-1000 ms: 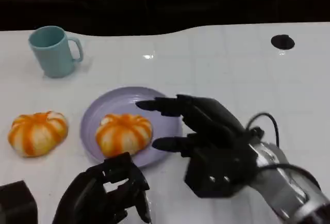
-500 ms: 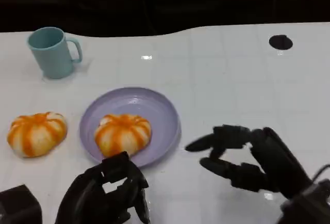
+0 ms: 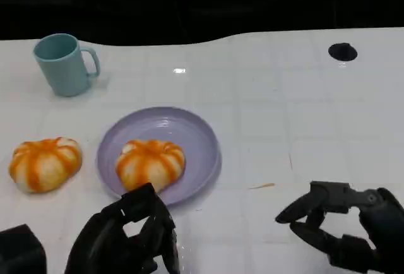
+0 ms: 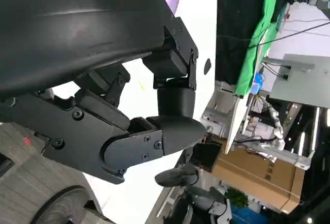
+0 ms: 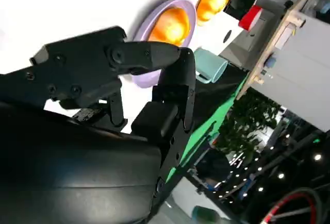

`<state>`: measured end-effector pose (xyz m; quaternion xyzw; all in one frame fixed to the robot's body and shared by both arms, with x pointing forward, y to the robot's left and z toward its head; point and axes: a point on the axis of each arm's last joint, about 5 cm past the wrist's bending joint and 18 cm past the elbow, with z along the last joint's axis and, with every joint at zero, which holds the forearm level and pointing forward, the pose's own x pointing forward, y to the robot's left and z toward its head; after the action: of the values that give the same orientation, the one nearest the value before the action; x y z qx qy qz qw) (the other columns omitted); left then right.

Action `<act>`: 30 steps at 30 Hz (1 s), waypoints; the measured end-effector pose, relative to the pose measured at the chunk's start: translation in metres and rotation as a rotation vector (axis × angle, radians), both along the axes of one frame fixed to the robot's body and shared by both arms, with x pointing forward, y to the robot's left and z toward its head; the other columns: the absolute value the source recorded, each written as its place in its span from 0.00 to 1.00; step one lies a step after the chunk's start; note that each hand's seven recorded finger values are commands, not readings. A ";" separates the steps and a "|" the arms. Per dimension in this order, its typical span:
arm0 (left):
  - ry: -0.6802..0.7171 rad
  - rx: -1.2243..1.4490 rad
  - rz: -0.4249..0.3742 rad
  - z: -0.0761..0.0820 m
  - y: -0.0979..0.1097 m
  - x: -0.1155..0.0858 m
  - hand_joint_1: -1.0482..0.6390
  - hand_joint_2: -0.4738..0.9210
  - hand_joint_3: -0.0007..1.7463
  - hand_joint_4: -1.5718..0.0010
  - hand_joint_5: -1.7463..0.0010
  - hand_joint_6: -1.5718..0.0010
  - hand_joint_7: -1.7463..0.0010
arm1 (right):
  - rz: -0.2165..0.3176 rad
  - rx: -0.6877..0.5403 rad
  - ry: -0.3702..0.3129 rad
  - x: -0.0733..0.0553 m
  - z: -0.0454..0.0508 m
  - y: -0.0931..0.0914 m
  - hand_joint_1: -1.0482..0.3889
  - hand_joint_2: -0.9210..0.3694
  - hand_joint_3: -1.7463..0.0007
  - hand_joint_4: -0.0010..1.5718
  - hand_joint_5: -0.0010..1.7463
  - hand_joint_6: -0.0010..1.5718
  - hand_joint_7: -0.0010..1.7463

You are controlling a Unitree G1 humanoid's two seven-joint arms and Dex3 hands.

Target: Grasp the bread from the table and place it into the plate.

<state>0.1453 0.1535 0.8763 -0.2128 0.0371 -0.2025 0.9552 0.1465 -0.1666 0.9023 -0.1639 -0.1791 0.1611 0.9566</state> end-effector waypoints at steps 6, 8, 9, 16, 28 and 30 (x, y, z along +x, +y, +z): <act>0.001 -0.007 -0.001 0.001 0.002 0.000 0.32 0.87 0.50 0.43 0.00 0.56 0.00 | -0.034 0.081 0.043 -0.005 -0.0045 0.000 0.64 0.36 0.31 0.45 0.92 0.44 0.75; 0.000 -0.001 -0.003 0.001 0.003 -0.001 0.32 0.86 0.50 0.44 0.00 0.56 0.00 | -0.040 0.094 0.054 -0.006 -0.0058 0.001 0.63 0.35 0.32 0.45 0.93 0.44 0.77; 0.001 0.001 -0.003 0.002 0.004 -0.001 0.32 0.87 0.50 0.44 0.00 0.56 0.01 | -0.042 0.097 0.059 -0.006 -0.0065 0.001 0.63 0.35 0.33 0.45 0.94 0.44 0.78; 0.011 0.003 0.007 0.001 0.005 -0.003 0.31 0.87 0.49 0.45 0.00 0.56 0.02 | -0.052 0.102 0.091 -0.006 -0.0126 0.001 0.64 0.37 0.31 0.45 0.95 0.43 0.79; 0.008 0.001 0.034 0.009 0.006 -0.003 0.32 0.88 0.45 0.46 0.00 0.55 0.06 | -0.049 0.094 0.085 -0.006 -0.0118 0.002 0.65 0.38 0.30 0.46 0.96 0.44 0.79; 0.010 0.003 0.042 0.011 0.006 -0.004 0.32 0.89 0.45 0.47 0.00 0.55 0.06 | -0.050 0.094 0.090 -0.006 -0.0118 0.002 0.66 0.39 0.30 0.46 0.96 0.44 0.79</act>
<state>0.1416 0.1596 0.8871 -0.2131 0.0378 -0.1815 0.9593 0.1409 -0.1643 0.8905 -0.1159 -0.1390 0.1357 0.9741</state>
